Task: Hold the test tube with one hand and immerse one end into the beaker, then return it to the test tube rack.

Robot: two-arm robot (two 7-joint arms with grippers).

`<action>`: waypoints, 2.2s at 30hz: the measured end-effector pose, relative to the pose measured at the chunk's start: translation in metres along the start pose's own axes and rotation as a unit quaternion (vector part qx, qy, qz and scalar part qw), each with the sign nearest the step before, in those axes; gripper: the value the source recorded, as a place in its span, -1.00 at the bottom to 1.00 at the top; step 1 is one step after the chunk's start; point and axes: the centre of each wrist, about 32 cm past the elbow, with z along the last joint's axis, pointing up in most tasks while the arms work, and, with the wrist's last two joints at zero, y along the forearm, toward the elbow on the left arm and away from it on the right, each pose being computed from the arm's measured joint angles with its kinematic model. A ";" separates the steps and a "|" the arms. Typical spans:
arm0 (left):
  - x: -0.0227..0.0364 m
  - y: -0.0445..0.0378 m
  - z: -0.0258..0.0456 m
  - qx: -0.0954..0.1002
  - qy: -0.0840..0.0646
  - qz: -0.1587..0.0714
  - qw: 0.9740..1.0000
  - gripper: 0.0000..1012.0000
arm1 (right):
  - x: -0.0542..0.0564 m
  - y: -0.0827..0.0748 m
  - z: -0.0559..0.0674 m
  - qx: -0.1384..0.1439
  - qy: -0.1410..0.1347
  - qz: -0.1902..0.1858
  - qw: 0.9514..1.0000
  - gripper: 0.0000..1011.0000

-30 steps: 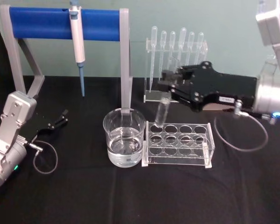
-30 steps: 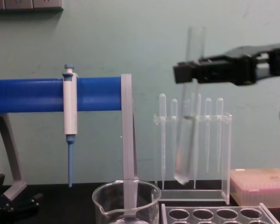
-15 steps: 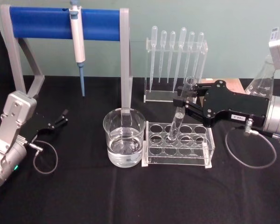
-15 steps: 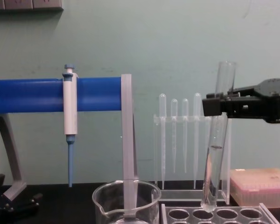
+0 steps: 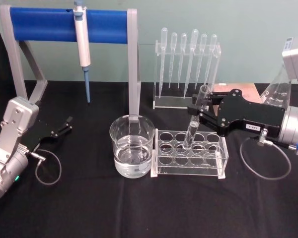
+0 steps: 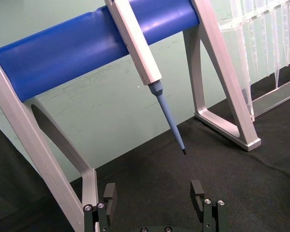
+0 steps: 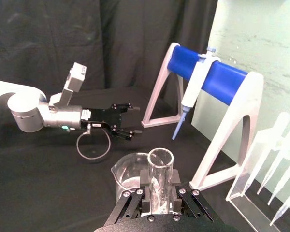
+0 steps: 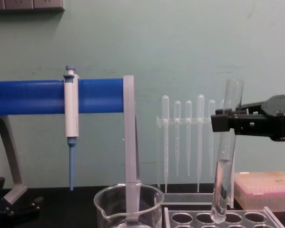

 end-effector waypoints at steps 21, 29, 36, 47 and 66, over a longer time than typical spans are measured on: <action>0.0000 0.0000 0.0000 0.000 0.000 0.000 1.000 0.98 | 0.001 0.007 -0.019 -0.010 0.012 -0.004 1.000 -0.54; 0.0000 0.0000 0.0000 0.000 0.000 0.000 1.000 0.98 | 0.002 0.008 -0.024 -0.013 0.013 -0.006 1.000 -0.54; 0.0000 0.0000 0.0000 0.000 0.000 0.000 1.000 0.98 | 0.003 0.011 -0.028 -0.015 0.013 -0.006 1.000 -0.54; 0.0000 0.0000 0.0000 0.000 0.000 0.000 1.000 0.98 | 0.002 0.017 -0.035 -0.020 0.014 -0.006 1.000 -0.54; 0.0000 0.0000 0.0000 0.000 0.000 0.000 1.000 0.98 | -0.002 0.019 -0.049 -0.022 0.030 -0.012 0.999 -0.54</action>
